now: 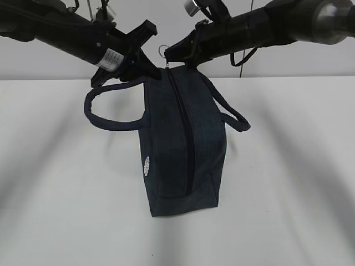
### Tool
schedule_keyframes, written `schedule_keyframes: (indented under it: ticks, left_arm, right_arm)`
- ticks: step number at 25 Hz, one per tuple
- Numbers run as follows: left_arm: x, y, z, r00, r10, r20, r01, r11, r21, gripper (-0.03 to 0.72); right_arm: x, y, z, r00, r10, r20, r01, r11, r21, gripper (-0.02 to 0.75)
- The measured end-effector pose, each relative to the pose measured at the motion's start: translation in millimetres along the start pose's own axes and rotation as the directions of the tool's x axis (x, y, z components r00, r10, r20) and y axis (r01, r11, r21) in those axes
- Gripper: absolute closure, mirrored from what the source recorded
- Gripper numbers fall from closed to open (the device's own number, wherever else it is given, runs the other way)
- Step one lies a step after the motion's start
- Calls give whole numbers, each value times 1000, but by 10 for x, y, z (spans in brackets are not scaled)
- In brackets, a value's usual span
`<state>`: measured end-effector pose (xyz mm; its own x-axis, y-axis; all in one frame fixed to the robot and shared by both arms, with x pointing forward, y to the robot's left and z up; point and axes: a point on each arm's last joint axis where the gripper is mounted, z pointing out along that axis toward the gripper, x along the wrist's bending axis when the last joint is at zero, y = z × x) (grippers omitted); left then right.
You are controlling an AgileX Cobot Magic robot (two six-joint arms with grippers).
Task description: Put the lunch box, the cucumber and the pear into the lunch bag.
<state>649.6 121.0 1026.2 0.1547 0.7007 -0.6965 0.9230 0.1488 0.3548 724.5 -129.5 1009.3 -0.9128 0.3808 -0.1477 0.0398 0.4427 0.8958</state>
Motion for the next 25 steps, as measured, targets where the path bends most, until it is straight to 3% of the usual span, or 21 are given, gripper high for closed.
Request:
schedule_keyframes:
  ticks: [15, 25]
  left_arm:
    - [-312, -46, -396, 987, 155, 29, -155, 988, -2, 673]
    - [-334, -55, -427, 986, 164, 32, -164, 986, -1, 673]
  right_arm:
    - [-2, -26, -3, 1000, -9, 0, 9, 999, 37, 754]
    - [-3, -90, -28, 1000, 12, -16, -11, 995, 96, 754]
